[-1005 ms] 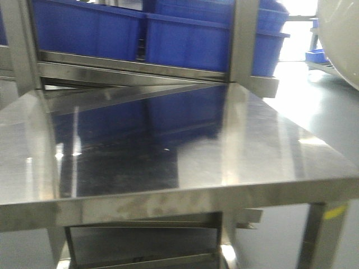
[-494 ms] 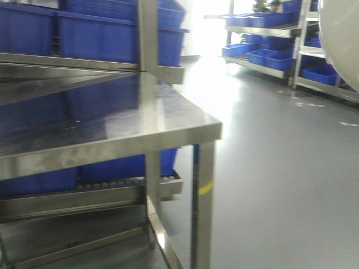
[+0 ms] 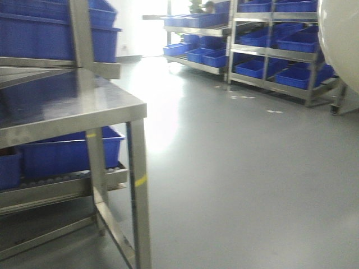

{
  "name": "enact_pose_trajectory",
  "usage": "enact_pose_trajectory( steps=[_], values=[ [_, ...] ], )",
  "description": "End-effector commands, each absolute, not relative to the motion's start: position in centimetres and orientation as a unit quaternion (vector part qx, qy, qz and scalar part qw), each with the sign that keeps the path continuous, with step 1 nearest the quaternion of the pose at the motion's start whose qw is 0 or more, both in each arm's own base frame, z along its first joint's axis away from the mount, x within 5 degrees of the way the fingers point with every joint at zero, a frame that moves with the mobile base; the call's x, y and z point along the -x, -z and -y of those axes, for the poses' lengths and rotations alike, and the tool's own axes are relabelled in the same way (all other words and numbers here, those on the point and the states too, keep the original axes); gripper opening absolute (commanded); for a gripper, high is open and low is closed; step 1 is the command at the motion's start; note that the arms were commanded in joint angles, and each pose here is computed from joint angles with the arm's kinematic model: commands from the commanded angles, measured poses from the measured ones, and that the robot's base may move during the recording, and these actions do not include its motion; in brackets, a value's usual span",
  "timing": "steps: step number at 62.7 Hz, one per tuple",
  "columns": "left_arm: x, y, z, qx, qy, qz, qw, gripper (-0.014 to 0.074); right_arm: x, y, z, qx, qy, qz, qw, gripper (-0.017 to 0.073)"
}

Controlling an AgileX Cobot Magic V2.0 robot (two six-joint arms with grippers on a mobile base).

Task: Move white bin to right shelf second layer
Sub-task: 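Drive away from the steel table carrying the bin in the right gripper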

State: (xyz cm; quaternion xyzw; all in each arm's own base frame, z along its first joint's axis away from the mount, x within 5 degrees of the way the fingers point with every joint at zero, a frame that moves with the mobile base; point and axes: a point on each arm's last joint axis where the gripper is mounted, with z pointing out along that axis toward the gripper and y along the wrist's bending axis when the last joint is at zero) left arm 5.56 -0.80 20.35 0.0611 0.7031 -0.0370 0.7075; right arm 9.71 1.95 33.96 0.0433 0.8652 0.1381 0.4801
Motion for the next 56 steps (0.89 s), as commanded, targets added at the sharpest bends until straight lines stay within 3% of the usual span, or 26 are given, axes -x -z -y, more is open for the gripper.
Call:
enact_pose_trajectory(
  steps=[1,56],
  values=[
    [-5.59,-19.94,0.77,-0.055,0.04,-0.682,0.728,0.0085,-10.11,-35.54,-1.92,-0.05,-0.148,-0.836,0.526,0.0057],
    [-5.59,-19.94,0.77,-0.055,0.04,-0.682,0.728,0.0085,-10.11,-35.53,-1.92,-0.05,-0.148,-0.836,0.525,0.0057]
  ],
)
